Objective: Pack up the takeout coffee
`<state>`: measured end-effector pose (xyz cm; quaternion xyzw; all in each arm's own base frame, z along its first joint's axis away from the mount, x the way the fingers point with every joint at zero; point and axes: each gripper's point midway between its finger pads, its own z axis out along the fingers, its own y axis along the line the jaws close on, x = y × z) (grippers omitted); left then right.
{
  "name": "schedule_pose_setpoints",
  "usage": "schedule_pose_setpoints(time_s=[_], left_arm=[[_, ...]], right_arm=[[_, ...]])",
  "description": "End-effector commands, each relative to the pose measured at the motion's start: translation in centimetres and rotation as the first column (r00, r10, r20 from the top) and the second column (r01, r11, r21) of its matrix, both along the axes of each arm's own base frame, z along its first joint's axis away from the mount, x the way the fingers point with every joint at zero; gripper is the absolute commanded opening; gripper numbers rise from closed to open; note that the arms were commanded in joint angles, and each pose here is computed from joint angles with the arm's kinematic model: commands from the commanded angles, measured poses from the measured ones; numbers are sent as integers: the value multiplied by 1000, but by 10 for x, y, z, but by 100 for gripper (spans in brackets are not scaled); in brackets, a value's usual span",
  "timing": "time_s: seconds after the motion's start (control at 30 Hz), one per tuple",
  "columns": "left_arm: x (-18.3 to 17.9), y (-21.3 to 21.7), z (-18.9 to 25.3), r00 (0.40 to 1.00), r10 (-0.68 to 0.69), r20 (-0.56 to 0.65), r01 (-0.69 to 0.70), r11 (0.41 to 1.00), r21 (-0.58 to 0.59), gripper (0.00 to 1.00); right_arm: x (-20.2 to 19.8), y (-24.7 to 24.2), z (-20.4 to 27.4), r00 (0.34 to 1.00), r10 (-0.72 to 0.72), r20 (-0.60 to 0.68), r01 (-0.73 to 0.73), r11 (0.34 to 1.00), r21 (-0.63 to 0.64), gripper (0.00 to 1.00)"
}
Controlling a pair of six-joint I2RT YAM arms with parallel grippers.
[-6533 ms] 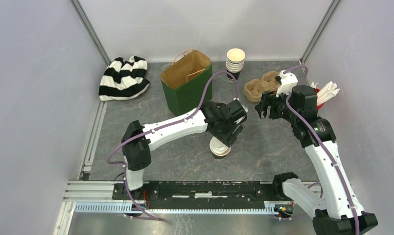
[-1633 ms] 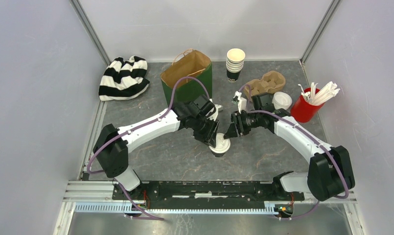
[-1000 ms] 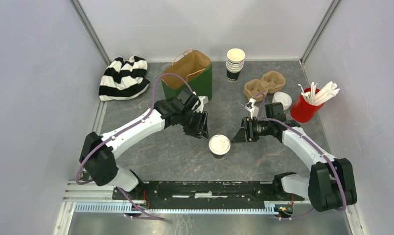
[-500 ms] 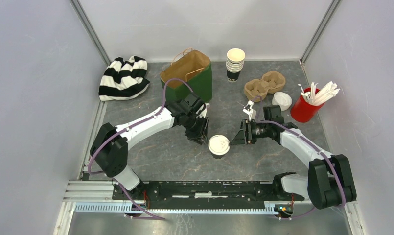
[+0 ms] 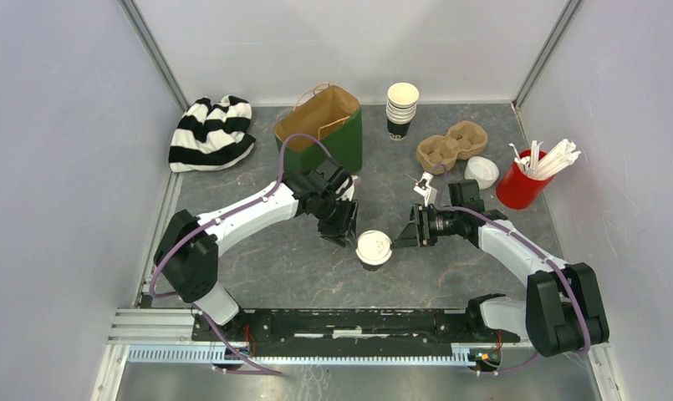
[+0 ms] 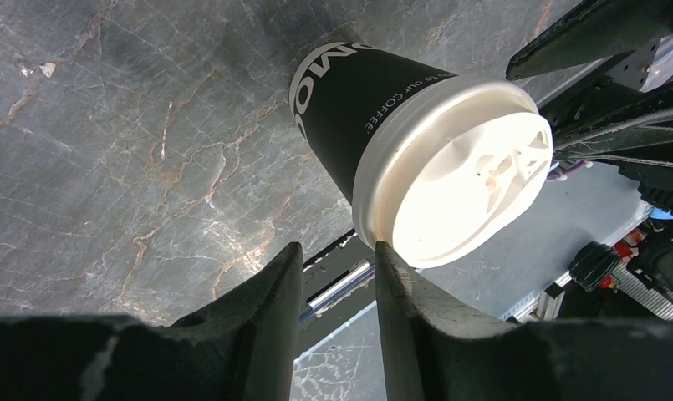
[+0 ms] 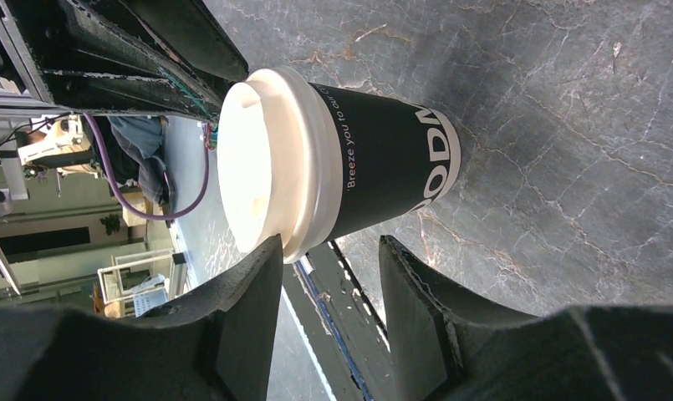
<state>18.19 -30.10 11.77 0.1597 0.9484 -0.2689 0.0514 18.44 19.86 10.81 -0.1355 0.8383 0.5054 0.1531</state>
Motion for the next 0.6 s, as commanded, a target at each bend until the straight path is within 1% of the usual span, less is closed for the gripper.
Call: schedule_pose_setpoints(time_s=[0.0, 0.2, 0.27, 0.37, 0.4, 0.47, 0.57], left_arm=[[2, -13, 11, 1000, 1, -2, -1, 999, -46, 43], [0, -12, -1, 1000, -6, -13, 6, 1000, -12, 42], [-1, -12, -4, 1000, -11, -10, 11, 1000, -2, 41], [-4, -7, -13, 1000, -19, -5, 19, 999, 48, 40], [-5, -5, -17, 1000, -26, 1, 26, 997, 73, 40], [-12, -1, -26, 999, -46, 11, 45, 992, 116, 40], [-24, 11, -45, 998, -61, 11, 58, 980, 190, 39]], right_arm=[[2, 1, 0, 1000, 5, 31, -5, 1000, 1, 52], [2, 2, -2, 999, 4, 32, -4, 1000, -15, 52], [1, 1, -7, 1000, 3, 30, -1, 999, -41, 51], [-2, -6, -26, 1000, -2, 29, 6, 990, -143, 47], [-4, -13, -37, 1000, -12, 21, 16, 980, -200, 45], [-10, -29, -57, 1000, -27, 16, 31, 948, -316, 44], [-21, -53, -81, 998, -57, 33, 66, 894, -443, 45]])
